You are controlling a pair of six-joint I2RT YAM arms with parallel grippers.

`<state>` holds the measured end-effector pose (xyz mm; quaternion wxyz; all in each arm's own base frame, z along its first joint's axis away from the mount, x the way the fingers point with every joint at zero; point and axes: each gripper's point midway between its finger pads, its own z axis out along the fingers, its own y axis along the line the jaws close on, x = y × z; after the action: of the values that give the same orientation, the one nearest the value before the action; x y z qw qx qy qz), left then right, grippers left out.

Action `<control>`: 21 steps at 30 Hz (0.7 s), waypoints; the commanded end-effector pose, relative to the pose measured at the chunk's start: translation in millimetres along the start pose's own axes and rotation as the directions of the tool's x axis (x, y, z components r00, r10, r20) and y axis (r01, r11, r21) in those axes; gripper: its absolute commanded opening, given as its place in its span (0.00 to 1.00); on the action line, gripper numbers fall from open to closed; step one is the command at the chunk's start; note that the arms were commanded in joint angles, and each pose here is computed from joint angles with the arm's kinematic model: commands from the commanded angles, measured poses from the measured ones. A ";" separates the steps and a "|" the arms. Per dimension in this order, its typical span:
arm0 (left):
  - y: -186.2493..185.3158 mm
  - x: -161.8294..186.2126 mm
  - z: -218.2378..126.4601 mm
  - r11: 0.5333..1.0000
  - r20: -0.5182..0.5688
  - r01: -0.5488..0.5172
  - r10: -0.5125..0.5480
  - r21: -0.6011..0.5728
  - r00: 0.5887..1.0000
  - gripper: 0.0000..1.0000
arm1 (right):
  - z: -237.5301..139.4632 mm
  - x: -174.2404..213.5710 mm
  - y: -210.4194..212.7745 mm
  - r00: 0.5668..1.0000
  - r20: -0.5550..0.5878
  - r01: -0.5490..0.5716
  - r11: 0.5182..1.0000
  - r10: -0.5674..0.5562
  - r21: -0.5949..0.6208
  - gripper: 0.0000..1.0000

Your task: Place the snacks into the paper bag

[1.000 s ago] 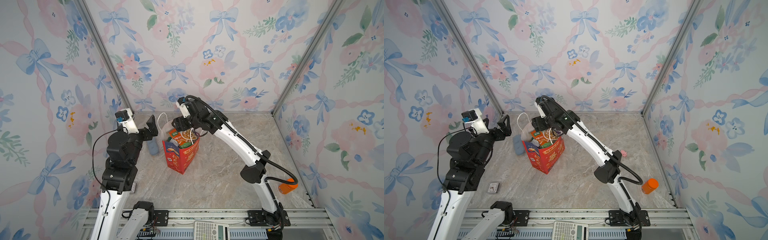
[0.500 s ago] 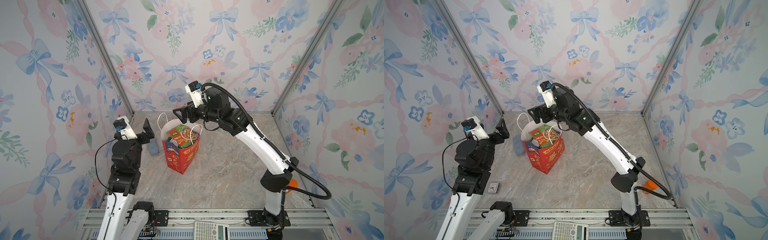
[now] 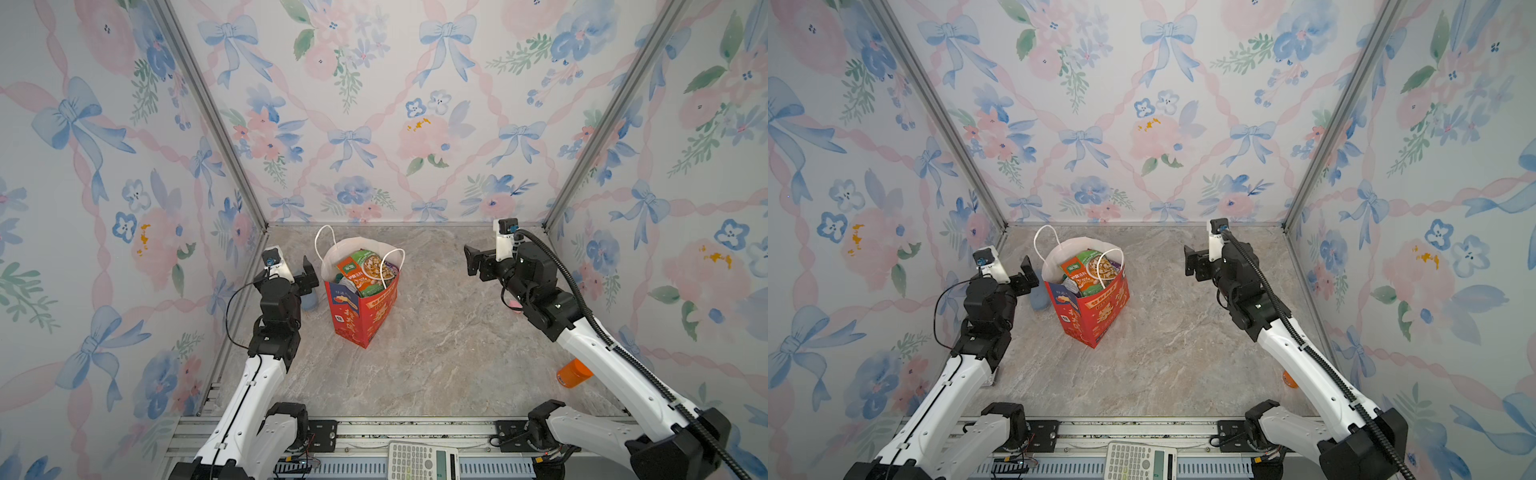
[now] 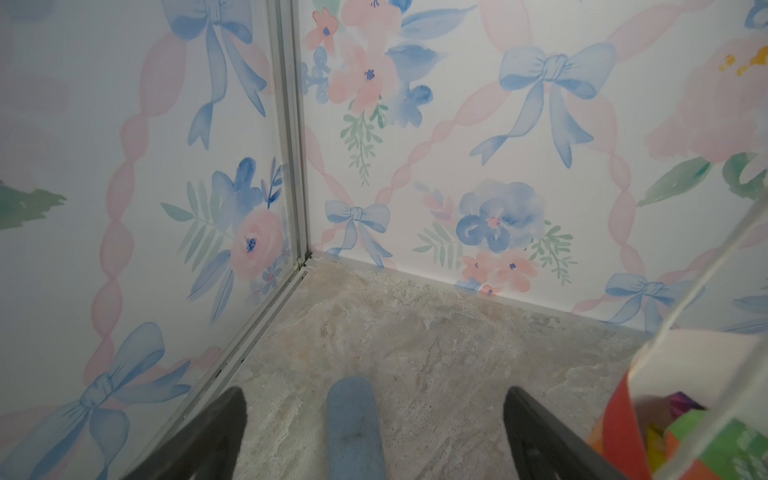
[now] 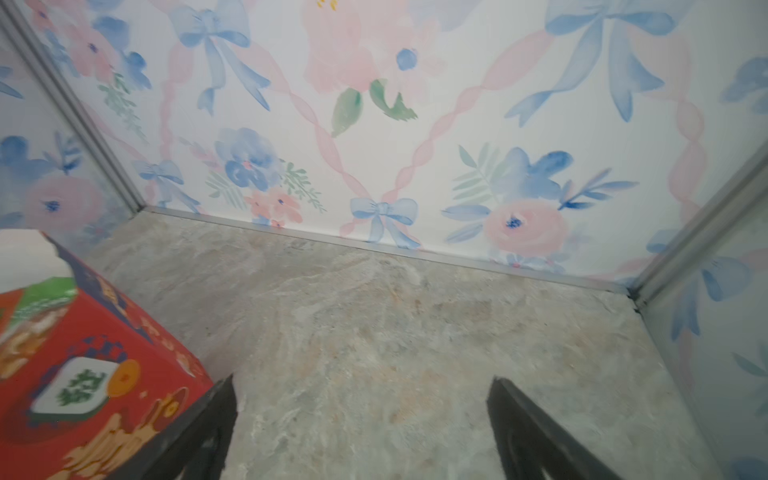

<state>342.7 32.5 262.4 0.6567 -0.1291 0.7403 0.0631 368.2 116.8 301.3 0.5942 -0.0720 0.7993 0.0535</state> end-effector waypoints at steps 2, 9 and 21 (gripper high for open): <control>13.3 5.7 0.2 0.998 0.087 -0.020 0.025 -0.061 0.996 0.98 | 4.8 40.4 -52.9 1.000 0.021 0.016 0.988 -0.020 0.156 0.96; 15.3 61.9 2.4 0.997 0.053 -0.062 0.064 -0.040 0.997 0.98 | 26.0 119.1 -90.7 0.999 -0.041 0.044 0.968 -0.035 0.248 0.97; 9.9 111.8 0.4 0.996 0.012 -0.062 0.062 0.065 0.998 0.98 | 48.3 169.2 -93.6 0.996 -0.006 0.084 0.973 -0.085 0.213 0.97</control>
<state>327.0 34.5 142.7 0.6386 -0.0943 0.7596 0.0793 372.1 21.3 101.3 0.5470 -0.0372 0.8338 -0.0646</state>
